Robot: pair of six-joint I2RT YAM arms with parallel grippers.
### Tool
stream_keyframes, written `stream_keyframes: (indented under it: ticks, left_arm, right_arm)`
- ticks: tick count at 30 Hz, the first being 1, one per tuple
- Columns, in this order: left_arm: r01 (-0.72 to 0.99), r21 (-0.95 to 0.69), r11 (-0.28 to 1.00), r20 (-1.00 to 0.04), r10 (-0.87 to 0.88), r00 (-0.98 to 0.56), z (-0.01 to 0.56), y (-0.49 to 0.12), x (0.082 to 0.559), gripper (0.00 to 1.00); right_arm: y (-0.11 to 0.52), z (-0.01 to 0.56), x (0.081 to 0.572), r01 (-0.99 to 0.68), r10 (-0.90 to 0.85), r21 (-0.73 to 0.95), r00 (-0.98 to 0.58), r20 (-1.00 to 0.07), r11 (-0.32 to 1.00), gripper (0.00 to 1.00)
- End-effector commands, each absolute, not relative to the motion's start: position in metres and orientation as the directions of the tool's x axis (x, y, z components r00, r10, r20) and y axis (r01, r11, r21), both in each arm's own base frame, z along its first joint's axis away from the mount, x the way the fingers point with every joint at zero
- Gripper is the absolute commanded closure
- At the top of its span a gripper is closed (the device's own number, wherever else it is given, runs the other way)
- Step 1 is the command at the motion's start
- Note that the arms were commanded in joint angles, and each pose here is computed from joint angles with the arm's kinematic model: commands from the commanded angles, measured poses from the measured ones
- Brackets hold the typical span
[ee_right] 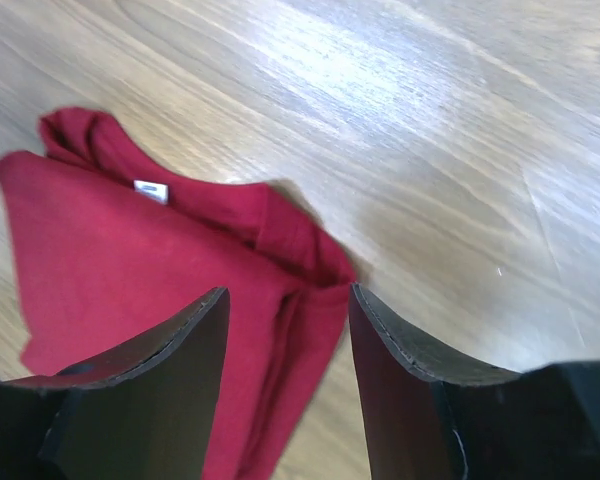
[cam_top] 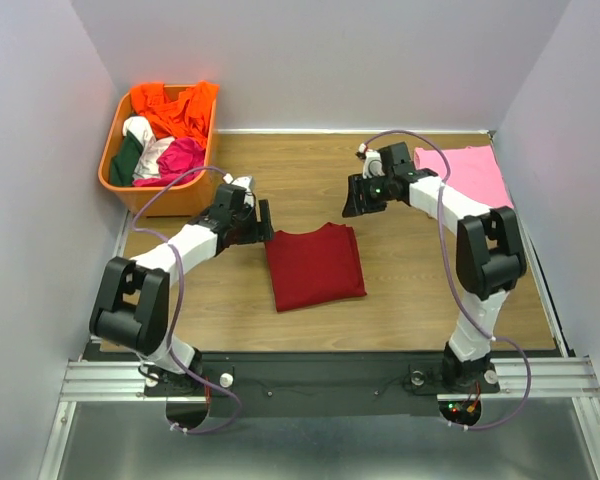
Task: Fold and stack the t-shirts
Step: Fold the tshirt, then neatly place the folded tshirt to the corner
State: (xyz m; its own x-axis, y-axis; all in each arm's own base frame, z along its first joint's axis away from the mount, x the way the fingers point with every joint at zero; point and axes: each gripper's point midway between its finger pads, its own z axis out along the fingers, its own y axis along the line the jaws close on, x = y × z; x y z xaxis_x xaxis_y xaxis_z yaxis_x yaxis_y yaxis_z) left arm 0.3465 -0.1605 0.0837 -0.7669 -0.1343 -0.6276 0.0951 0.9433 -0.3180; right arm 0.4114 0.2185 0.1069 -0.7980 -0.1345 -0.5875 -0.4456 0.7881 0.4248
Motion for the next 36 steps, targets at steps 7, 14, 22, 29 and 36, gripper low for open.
stream_keyframes:
  ticks: [7,14,22,29,36]
  left_arm:
    - [0.295,-0.328,0.897,-0.662,0.004,-0.749,0.085,-0.184,0.365,0.17]
    - [0.356,-0.321,0.878,-0.655,0.066,-0.753,0.080,-0.188,0.360,0.17]
    - [0.398,-0.306,0.865,-0.627,0.131,-0.768,0.069,-0.189,0.356,0.18]
    - [0.408,-0.298,0.863,-0.603,0.161,-0.781,0.061,-0.188,0.355,0.18]
    - [0.436,-0.312,0.844,-0.591,0.187,-0.785,0.058,-0.192,0.351,0.24]
  right_arm:
    - [0.242,0.092,0.423,-0.579,-0.228,0.482,-0.762,-0.606,0.657,0.48]
    - [0.244,0.078,0.412,-0.581,-0.246,0.517,-0.779,-0.576,0.628,0.53]
    - [0.245,0.072,0.406,-0.584,-0.256,0.535,-0.785,-0.564,0.610,0.54]
    - [0.244,0.065,0.400,-0.582,-0.268,0.540,-0.791,-0.551,0.608,0.55]
    - [0.244,0.071,0.398,-0.595,-0.270,0.536,-0.780,-0.564,0.599,0.78]
